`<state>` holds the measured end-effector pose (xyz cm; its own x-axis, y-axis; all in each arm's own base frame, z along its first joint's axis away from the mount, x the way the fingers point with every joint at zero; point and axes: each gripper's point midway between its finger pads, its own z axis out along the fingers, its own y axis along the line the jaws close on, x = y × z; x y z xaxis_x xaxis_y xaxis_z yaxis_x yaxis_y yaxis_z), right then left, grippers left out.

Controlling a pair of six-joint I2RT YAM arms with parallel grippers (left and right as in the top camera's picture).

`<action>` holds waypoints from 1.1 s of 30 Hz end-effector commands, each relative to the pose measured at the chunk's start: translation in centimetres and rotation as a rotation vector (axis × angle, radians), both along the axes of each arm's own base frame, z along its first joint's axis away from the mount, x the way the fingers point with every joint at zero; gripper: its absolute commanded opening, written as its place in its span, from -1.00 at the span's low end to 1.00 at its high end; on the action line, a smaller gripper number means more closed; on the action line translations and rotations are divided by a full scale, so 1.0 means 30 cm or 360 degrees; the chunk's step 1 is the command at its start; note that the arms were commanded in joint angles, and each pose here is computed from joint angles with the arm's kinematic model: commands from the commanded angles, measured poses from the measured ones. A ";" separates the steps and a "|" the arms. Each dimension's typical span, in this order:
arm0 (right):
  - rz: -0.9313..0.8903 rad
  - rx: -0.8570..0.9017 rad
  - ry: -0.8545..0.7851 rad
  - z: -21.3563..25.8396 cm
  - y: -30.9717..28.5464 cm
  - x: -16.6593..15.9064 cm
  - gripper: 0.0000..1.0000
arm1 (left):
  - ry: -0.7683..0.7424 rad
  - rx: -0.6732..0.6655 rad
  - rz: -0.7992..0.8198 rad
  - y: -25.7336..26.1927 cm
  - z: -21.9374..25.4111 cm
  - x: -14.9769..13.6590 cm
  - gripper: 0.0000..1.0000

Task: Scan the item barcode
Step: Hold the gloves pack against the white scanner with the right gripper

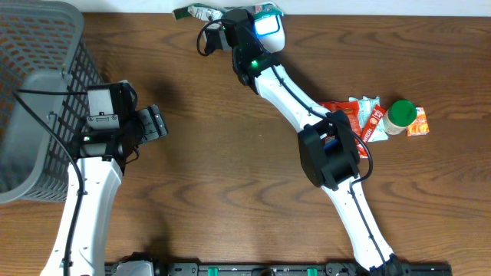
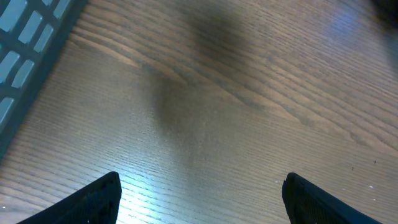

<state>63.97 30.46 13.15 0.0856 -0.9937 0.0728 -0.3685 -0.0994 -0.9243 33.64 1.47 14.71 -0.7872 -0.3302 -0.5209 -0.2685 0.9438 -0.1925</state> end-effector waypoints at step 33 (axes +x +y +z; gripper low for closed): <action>-0.0132 0.0505 0.0251 -0.086 -0.041 -0.002 -0.98 | -0.0036 0.0023 0.0002 0.009 0.028 0.012 0.67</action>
<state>63.38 29.56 10.09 0.0138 -0.9809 -0.1940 -0.5152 0.1593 -0.8421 33.64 1.48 14.71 -0.7871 -0.3302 -0.5209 -0.2687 0.9438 -0.1922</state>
